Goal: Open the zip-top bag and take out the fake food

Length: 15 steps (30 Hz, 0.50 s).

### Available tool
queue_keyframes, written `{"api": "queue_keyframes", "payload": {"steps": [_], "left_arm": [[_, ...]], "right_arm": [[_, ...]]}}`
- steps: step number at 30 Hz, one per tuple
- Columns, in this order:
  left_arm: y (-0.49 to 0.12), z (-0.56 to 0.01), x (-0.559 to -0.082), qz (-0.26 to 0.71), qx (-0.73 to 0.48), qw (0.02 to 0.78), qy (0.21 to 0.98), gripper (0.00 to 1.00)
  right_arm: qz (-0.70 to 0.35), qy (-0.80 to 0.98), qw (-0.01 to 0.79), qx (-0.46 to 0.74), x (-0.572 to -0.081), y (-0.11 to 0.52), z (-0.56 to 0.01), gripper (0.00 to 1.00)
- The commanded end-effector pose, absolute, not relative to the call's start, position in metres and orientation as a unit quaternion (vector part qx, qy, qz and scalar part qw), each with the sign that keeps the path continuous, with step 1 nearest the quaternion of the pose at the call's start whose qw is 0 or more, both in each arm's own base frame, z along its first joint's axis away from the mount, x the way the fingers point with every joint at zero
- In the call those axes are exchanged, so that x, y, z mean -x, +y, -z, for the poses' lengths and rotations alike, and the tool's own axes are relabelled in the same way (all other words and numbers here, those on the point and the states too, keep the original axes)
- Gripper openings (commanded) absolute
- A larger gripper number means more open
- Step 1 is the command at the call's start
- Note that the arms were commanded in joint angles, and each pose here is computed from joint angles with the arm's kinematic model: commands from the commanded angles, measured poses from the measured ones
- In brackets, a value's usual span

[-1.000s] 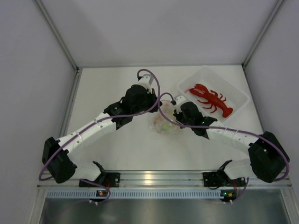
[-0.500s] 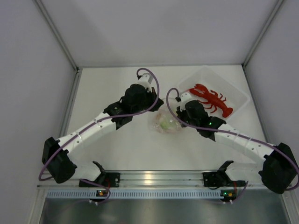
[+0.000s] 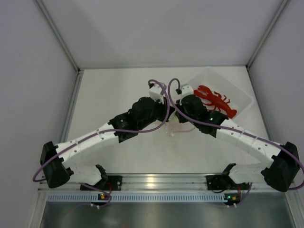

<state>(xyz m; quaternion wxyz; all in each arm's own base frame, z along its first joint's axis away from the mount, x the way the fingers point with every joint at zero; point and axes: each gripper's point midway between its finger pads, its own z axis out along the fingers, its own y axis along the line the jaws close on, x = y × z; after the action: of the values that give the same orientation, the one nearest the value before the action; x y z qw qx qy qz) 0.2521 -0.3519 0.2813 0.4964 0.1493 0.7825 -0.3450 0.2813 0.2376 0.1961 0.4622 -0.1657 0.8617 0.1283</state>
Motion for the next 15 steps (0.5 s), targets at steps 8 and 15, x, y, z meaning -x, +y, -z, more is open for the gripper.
{"api": "queue_keyframes", "payload": {"steps": [8,15], "left_arm": [[-0.333,-0.293,-0.270,0.302,-0.101,0.558,0.766,0.00],[-0.342,-0.273,-0.273,0.289,-0.077,0.546,0.783,0.00]], "right_arm": [[-0.133,0.861,0.467,0.151,-0.266,0.234,-0.232,0.00],[-0.121,0.859,0.463,0.183,-0.242,0.239,-0.239,0.00]]}}
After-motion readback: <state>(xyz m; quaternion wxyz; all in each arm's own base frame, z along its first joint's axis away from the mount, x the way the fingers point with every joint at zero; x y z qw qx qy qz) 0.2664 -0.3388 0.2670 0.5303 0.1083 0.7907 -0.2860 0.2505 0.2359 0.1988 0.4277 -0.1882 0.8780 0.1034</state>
